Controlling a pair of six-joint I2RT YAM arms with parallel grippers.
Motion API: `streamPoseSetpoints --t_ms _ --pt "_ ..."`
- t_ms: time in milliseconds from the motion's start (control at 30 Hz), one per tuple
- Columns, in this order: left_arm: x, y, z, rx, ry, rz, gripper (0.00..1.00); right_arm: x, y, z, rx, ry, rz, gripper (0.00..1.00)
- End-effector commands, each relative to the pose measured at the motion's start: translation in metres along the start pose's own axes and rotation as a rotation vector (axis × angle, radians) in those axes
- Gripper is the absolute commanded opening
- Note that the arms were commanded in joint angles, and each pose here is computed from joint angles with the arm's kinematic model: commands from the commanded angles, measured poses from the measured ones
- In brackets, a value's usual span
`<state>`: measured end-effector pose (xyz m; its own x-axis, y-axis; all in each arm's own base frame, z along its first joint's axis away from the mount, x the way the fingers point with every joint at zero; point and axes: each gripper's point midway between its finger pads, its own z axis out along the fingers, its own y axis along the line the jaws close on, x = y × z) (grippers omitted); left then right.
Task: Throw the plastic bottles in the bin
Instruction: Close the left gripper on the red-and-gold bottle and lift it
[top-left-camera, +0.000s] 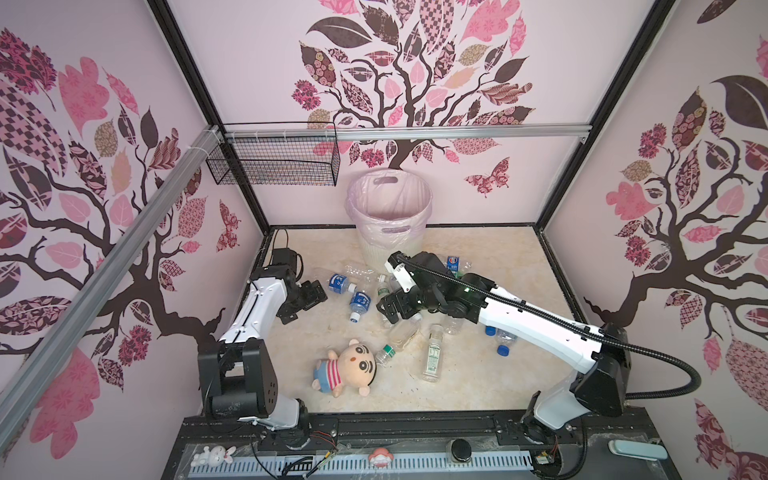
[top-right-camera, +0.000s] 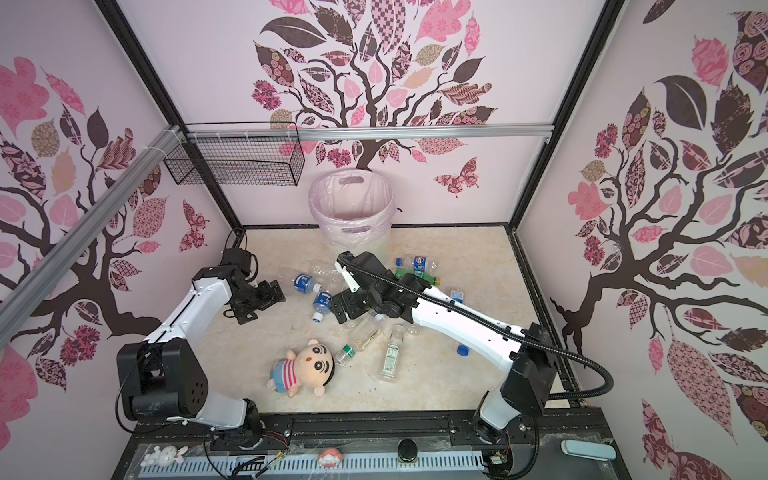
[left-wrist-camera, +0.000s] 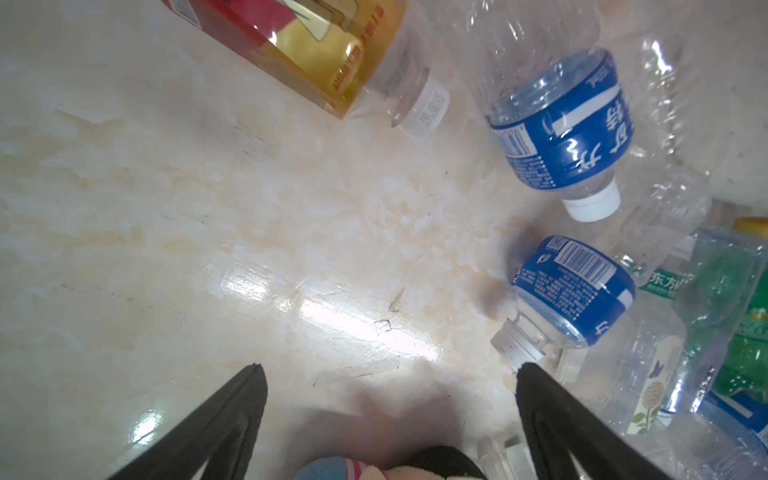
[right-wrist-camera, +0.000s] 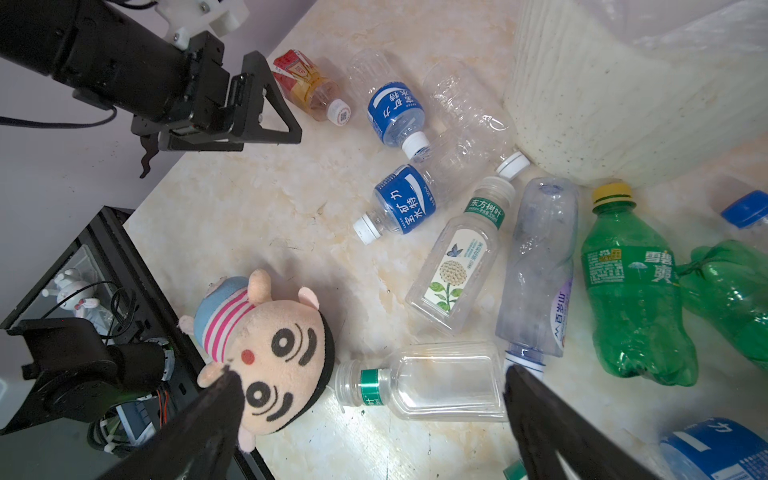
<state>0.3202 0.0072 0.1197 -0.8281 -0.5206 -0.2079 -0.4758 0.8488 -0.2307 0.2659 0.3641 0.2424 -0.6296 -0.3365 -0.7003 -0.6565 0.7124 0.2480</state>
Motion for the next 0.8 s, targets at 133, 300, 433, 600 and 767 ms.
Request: streamPoseSetpoints --t_ms 133,300,433,600,767 --pt "-0.061 -0.004 -0.008 0.099 -0.148 -0.303 0.97 0.010 -0.003 -0.007 0.006 0.015 0.018 1.00" --pt "-0.089 -0.002 0.001 0.098 -0.115 -0.446 0.97 0.010 -0.006 -0.009 0.022 0.011 0.001 1.00" --pt "-0.102 0.004 0.015 0.059 -0.089 -0.548 0.97 0.007 -0.009 -0.010 0.042 0.001 -0.024 1.00" --pt "-0.106 0.015 0.032 -0.021 -0.053 -0.635 0.97 0.000 -0.011 -0.011 0.058 -0.016 -0.047 1.00" --pt "-0.116 0.024 0.047 -0.058 -0.052 -0.689 0.97 -0.004 -0.013 -0.006 0.074 -0.019 -0.067 1.00"
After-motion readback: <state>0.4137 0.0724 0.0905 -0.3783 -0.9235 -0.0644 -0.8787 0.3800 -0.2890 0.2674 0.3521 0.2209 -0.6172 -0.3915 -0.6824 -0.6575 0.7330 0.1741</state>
